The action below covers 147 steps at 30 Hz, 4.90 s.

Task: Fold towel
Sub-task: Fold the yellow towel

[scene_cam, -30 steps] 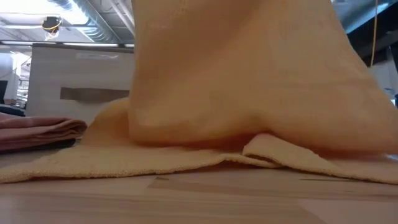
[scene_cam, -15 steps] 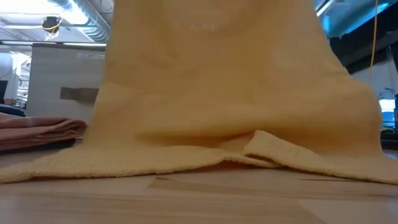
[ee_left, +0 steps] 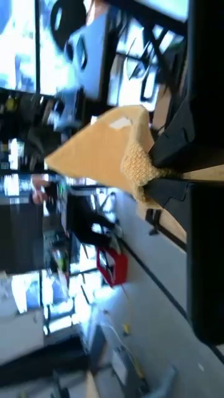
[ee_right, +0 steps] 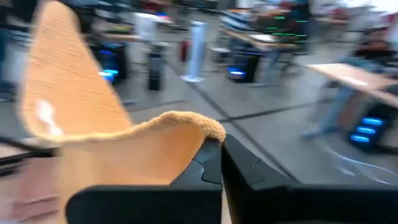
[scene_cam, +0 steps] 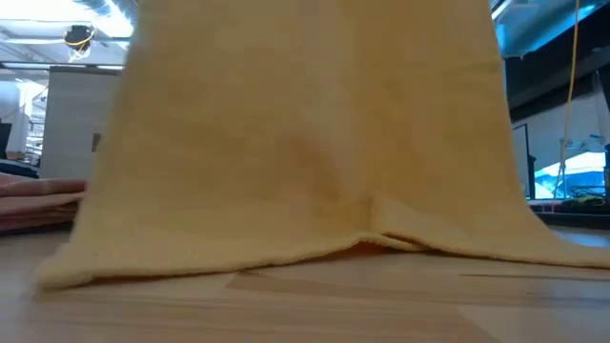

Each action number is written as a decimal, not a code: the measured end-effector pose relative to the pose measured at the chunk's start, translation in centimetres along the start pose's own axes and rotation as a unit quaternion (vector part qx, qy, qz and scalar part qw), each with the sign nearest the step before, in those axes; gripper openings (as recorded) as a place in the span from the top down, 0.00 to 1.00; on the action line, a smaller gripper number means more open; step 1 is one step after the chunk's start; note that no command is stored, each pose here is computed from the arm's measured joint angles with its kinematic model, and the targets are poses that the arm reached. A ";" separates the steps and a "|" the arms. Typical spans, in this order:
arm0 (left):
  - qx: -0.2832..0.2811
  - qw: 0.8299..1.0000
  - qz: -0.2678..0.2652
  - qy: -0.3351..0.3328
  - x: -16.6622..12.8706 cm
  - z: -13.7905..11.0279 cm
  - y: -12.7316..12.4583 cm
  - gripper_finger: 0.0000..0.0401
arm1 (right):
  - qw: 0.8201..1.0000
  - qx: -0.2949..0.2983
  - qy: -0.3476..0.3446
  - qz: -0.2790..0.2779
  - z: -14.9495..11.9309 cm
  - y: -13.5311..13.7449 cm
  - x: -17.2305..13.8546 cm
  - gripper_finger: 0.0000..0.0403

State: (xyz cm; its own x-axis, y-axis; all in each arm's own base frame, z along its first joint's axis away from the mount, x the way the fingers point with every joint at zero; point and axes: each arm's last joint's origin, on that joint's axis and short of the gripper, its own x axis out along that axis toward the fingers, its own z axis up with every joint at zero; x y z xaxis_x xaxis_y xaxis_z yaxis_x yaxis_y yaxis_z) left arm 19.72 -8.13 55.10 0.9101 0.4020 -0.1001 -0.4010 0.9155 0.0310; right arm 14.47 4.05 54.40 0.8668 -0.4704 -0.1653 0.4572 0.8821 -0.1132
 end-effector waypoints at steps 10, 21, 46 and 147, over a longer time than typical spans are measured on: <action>0.031 0.998 -0.004 0.056 -1.5 -2.0 -0.9 0.99 | 0.996 -0.024 0.087 0.017 -1.9 0.5 0.4 1.00; -0.004 0.993 -0.076 0.086 -4.1 -3.3 -3.2 0.99 | 0.987 -0.068 0.103 0.107 -2.7 4.3 -0.8 1.00; -0.067 0.936 -0.088 0.333 -5.2 -9.2 -4.6 0.99 | 0.971 -0.113 0.176 0.115 -10.3 13.4 -4.1 1.00; 0.083 0.983 0.021 0.162 -1.7 -12.2 -7.3 0.99 | 0.987 -0.104 0.116 0.041 -11.2 13.0 -2.8 1.00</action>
State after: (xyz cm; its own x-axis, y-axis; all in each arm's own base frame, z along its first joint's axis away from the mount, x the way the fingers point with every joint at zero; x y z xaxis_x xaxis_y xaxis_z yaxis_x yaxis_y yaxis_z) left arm 19.81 -15.60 42.93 0.8015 0.4385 -0.4065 -0.3895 0.8987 0.2015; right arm 15.77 16.57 42.43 0.8188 -0.4123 -0.3994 0.3161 0.9046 -0.2858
